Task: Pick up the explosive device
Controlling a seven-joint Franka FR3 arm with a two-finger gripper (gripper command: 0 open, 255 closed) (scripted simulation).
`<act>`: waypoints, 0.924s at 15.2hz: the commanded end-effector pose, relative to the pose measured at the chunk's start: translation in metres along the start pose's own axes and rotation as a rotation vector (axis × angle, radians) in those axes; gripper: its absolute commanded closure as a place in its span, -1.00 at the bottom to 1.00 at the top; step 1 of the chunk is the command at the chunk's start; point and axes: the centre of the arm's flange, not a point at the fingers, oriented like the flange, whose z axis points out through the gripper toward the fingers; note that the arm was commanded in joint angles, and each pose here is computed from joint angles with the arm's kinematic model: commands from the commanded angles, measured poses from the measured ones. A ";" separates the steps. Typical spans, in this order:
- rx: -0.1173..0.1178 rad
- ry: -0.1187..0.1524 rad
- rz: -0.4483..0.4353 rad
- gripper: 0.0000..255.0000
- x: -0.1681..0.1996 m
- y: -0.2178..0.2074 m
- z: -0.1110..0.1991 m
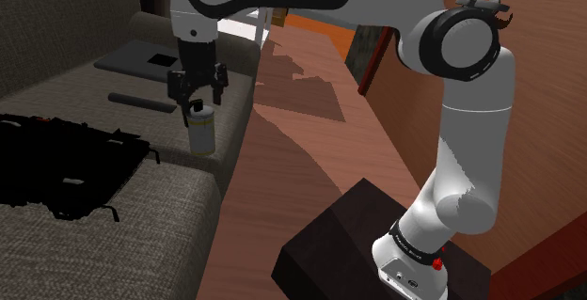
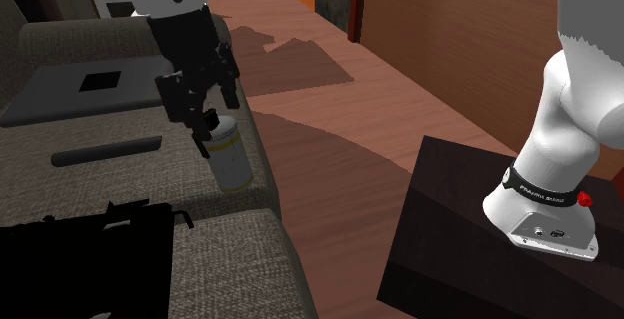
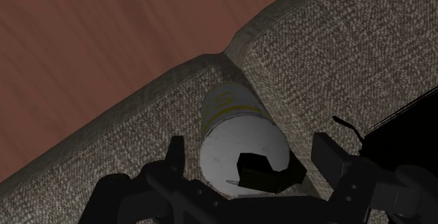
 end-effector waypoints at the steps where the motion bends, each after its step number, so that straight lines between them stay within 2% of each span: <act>1: 0.000 0.000 0.000 -1.00 0.003 0.001 0.014; 3: 0.000 0.000 0.000 -1.00 0.003 0.001 0.014; 4: 0.000 0.000 0.000 1.00 0.003 0.001 0.014; 14: 0.000 0.000 0.000 1.00 0.002 0.001 0.009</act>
